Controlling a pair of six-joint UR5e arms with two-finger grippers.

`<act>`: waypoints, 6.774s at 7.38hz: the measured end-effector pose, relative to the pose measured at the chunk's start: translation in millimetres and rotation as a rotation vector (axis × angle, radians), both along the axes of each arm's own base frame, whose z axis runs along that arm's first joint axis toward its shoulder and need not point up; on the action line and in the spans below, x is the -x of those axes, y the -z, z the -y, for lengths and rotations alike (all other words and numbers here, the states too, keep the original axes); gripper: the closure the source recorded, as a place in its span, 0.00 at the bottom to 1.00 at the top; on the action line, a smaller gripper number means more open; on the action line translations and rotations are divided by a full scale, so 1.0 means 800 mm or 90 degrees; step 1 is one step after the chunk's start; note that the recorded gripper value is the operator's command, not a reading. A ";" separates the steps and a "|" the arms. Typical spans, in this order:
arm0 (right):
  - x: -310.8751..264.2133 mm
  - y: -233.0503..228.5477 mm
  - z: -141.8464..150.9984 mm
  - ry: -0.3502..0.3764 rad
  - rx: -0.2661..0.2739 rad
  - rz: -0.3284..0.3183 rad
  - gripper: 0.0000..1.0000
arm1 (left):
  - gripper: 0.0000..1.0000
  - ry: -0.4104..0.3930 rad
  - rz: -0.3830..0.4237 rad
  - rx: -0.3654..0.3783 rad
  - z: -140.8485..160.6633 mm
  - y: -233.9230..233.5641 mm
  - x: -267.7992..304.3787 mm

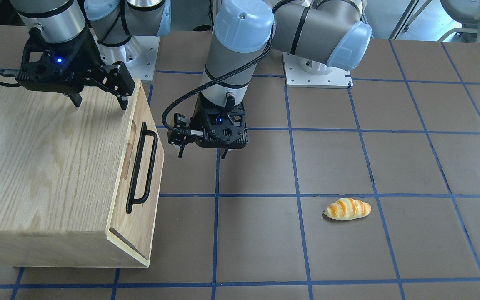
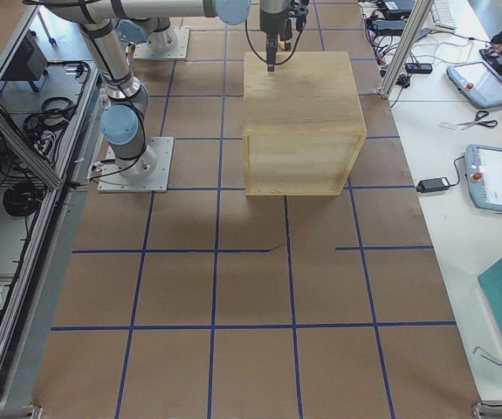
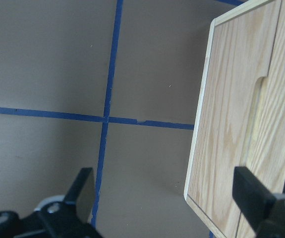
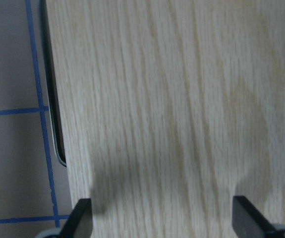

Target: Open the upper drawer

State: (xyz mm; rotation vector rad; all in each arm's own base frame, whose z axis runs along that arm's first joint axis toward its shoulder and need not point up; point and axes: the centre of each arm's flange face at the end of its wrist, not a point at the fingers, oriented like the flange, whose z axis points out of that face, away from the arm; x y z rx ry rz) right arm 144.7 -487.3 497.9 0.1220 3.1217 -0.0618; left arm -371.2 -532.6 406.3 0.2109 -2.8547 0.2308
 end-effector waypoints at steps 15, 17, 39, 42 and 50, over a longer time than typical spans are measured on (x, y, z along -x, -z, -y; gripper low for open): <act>0.000 0.000 0.000 0.000 0.000 0.000 0.00 | 0.00 -0.037 -0.071 -0.023 0.005 0.009 0.039; 0.000 0.000 0.000 0.000 0.000 0.000 0.00 | 0.00 -0.051 -0.071 -0.032 0.006 0.016 0.042; 0.000 0.000 0.000 0.000 0.000 0.000 0.00 | 0.00 -0.021 -0.019 0.003 0.027 0.031 0.056; 0.000 0.000 0.000 0.000 0.000 0.000 0.00 | 0.00 -0.003 -0.004 0.011 0.028 0.030 0.052; 0.000 0.000 0.000 0.000 0.000 0.000 0.00 | 0.00 0.035 0.038 0.022 0.033 0.021 0.030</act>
